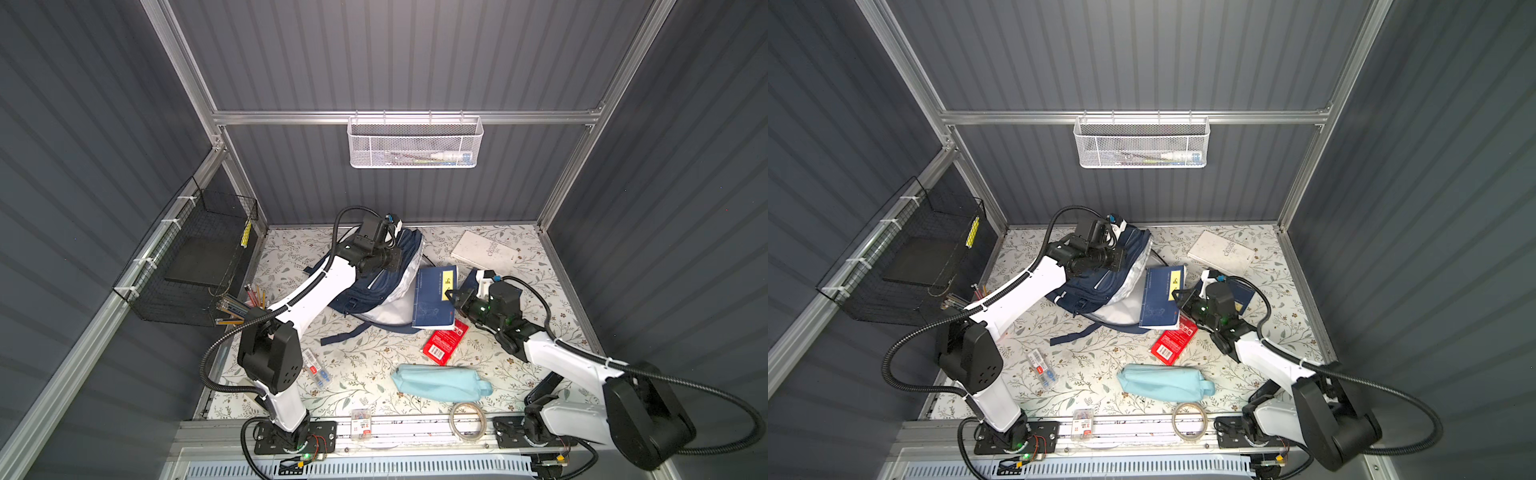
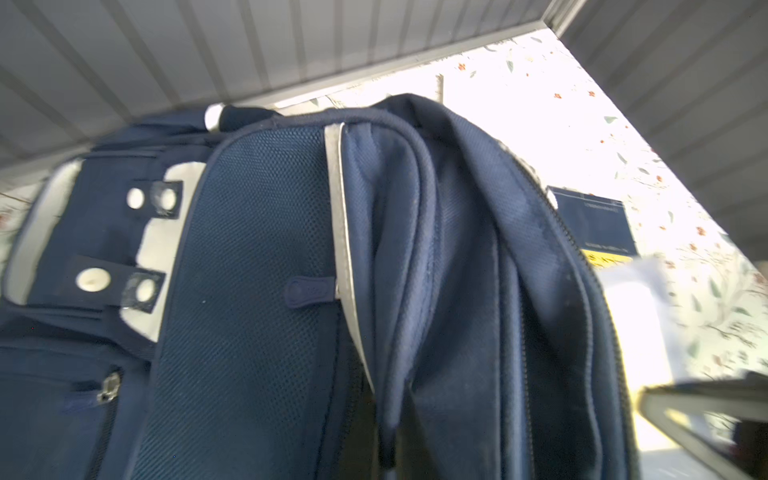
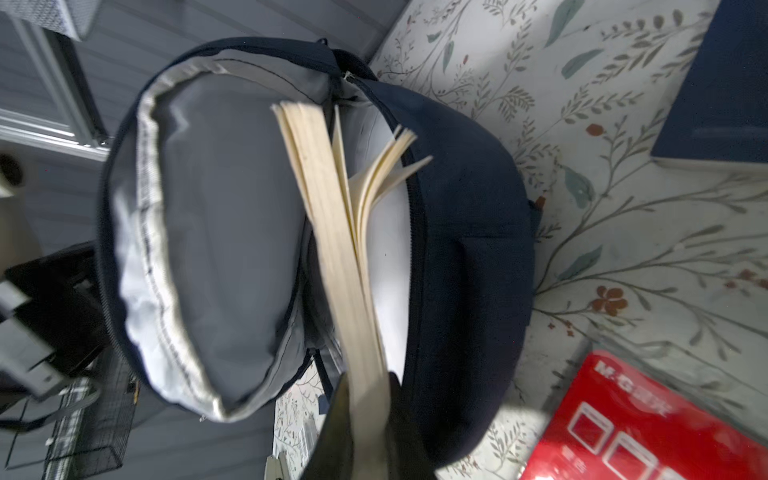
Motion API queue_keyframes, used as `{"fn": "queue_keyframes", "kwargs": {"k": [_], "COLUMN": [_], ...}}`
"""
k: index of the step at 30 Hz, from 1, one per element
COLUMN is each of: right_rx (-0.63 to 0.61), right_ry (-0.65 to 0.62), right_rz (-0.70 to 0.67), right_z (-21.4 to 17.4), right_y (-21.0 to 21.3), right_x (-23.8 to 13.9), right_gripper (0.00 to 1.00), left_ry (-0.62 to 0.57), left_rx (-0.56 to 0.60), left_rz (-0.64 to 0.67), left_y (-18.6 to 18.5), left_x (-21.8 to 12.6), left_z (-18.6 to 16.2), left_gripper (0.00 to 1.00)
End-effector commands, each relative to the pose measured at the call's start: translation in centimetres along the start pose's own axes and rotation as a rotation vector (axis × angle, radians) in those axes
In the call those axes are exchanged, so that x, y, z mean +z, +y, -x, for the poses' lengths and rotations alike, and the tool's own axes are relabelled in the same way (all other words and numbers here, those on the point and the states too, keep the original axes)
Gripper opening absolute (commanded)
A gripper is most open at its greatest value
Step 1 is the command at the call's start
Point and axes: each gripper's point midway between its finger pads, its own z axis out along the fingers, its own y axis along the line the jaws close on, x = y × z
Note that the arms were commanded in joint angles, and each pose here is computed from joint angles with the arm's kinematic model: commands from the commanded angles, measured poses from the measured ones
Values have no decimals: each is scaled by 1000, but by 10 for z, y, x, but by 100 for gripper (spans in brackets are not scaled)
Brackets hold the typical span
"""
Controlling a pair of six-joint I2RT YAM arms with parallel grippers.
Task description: Pack the student bag
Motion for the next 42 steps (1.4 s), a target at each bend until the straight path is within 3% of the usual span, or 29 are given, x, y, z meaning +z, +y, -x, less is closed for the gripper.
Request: {"fn": "queue_keyframes", "kwargs": {"k": [1, 9, 14, 15, 18, 20, 23, 29, 36, 40, 42], "right_rx": [50, 15, 6, 5, 0, 0, -8, -146, -209, -188, -148], "right_ry": [-124, -139, -136, -115, -81, -40, -19, -9, -62, -136, -147], "right_rz": [72, 139, 119, 123, 129, 114, 96, 2, -216, -373, -409], "right_z": [31, 3, -20, -24, -33, -32, -23, -13, 29, 69, 81], "right_y": [34, 78, 77, 77, 74, 69, 59, 34, -39, -88, -108], "right_x": [32, 151, 204, 211, 216, 207, 180, 95, -10, -64, -80], "right_gripper": [0, 0, 0, 5, 48, 61, 68, 72, 75, 83, 84], "left_ry": [-103, -159, -179, -183, -176, -172, -151, -90, -36, 7, 11], "left_rx": [-19, -64, -102, -109, -123, -126, -133, -163, -198, -150, -138], "left_rz": [-115, -172, -207, -222, -235, -219, -192, -158, -175, -162, -172], "left_y": [-25, -21, -20, -21, -22, -18, -12, -1, -7, -26, -35], "left_x": [-26, -43, -45, -45, -43, -40, -31, -6, 10, 19, 22], "left_z": [32, 51, 55, 56, 52, 48, 38, 7, -29, -45, -45], "left_gripper": [0, 0, 0, 0, 0, 0, 0, 0, 0, 24, 28]}}
